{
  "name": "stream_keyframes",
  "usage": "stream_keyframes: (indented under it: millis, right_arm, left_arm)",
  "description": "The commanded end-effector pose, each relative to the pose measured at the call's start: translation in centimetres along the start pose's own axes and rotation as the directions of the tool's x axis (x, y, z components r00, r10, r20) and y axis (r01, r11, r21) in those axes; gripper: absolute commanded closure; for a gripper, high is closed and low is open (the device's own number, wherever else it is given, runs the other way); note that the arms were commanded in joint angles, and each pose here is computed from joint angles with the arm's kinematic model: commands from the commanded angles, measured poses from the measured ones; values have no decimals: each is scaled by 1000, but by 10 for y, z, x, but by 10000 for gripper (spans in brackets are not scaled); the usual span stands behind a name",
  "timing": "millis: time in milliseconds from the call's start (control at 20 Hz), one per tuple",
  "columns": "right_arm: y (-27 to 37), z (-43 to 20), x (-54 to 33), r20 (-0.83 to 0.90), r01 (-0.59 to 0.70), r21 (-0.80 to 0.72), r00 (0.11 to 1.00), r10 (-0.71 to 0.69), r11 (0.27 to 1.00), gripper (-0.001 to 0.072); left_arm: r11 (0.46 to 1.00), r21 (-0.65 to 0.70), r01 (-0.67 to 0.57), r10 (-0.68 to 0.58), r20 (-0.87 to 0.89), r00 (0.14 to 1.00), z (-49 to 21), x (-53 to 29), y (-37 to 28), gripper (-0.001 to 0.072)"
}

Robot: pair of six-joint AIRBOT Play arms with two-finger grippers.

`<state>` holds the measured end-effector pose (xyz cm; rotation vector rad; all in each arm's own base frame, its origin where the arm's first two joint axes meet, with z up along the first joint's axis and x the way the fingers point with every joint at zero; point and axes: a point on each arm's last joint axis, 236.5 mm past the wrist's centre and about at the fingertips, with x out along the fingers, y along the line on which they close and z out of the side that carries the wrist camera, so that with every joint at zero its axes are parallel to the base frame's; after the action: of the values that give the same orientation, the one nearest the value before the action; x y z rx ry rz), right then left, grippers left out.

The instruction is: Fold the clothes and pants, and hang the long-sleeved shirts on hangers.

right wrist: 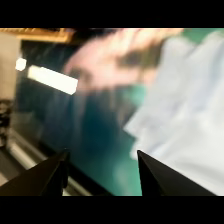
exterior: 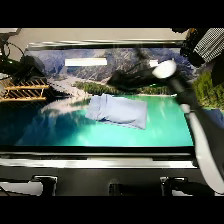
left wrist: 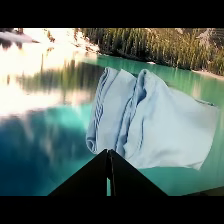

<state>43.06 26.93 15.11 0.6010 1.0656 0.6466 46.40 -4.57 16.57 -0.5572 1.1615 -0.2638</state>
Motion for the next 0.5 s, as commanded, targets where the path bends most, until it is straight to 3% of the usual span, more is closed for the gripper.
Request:
stream_keyframes:
  millis: [0,200,450]
  right_arm:
    - [-97,16,-98,23,254,6,967,-255,967,218]
    - [-196,11,-138,30,268,209,959,-280,940,218]
    - [-248,-54,-74,-77,161,348,987,-143,924,219]
  left_arm:
    - [1000,0,-31,31,4,1000,1,0,7,689]
    - [998,7,-70,70,10,997,2,0,16,689]
    - [996,10,-86,86,11,996,3,0,20,689]
